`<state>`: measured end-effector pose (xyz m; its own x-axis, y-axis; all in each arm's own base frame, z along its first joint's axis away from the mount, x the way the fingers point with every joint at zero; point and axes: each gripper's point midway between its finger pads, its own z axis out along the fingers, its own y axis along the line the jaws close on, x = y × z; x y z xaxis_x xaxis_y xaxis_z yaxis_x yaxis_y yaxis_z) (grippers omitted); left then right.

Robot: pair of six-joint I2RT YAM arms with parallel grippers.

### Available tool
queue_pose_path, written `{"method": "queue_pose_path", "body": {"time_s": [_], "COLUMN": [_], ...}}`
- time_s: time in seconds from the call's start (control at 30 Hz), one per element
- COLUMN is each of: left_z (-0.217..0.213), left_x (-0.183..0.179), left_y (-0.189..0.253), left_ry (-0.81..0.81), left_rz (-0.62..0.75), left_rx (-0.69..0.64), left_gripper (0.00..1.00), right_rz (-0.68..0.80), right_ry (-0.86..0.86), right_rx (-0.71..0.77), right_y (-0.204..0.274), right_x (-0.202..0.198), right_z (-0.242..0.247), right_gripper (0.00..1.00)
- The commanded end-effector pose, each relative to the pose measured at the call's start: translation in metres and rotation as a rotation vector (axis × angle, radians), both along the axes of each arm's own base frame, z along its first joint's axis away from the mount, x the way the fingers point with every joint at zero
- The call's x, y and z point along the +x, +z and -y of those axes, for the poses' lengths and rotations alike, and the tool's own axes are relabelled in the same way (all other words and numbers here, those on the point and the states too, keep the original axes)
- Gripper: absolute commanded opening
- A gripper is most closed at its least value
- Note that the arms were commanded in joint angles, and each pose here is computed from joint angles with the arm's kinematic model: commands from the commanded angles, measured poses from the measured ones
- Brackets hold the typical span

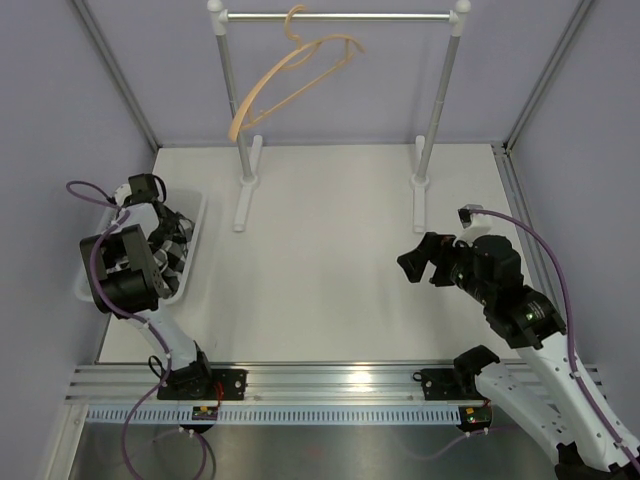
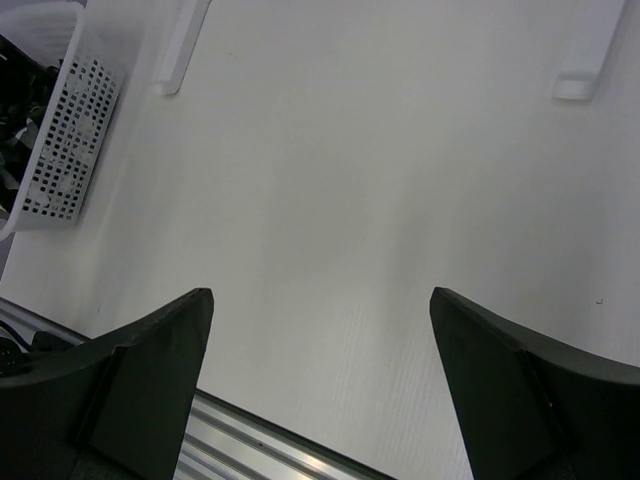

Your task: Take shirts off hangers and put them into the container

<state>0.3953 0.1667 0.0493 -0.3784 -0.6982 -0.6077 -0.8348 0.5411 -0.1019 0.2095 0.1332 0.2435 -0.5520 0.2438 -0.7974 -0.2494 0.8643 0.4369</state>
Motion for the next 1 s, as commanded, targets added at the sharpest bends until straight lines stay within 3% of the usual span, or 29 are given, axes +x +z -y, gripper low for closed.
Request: {"method": "queue_pose_path", "body": {"time_s": [0.0, 0.17, 0.27, 0.4, 0.5, 0.57, 0.73, 0.77, 0.97], "left_z": [0.01, 0.017, 0.02, 0.04, 0.064, 0.081, 0.112, 0.121, 0.167], "left_x": [0.001, 0.014, 0.017, 0.003, -0.013, -0.036, -0.094, -0.114, -0.176], "left_y": [-0.003, 0.057, 0.115, 0.202, 0.231, 0.252, 0.291, 0.311, 0.334], "left_ry": [0.03, -0.057, -0.112, -0.225, -0.35, -0.428, -0.539, -0.555, -0.749], "left_rz": [0.023, 0.14, 0.247, 0.431, 0.495, 0.541, 0.65, 0.724, 0.827], "left_rx": [-0.071, -0.023, 0.024, 0.071, 0.081, 0.114, 0.202, 0.235, 0.275], "left_gripper": [0.66, 0.7, 0.77, 0.86, 0.93, 0.99, 0.99, 0.99, 0.99], "right_rz": [0.035, 0.053, 0.077, 0.128, 0.172, 0.212, 0.291, 0.293, 0.387], "right_ry": [-0.014, -0.023, -0.025, -0.06, -0.094, -0.107, -0.19, -0.208, -0.299], "right_rx": [0.007, 0.004, 0.002, -0.017, -0.037, -0.048, -0.077, -0.086, -0.091], "right_y": [0.014, 0.019, 0.026, 0.044, 0.061, 0.076, 0.105, 0.107, 0.138], "right_x": [-0.005, -0.012, -0.014, -0.012, -0.012, -0.014, -0.02, -0.022, -0.043], "right_z": [0.005, 0.011, 0.014, 0.023, 0.033, 0.039, 0.063, 0.067, 0.097], "right_gripper": [0.99, 0.99, 0.99, 1.0, 0.99, 0.99, 1.0, 1.0, 0.99]}}
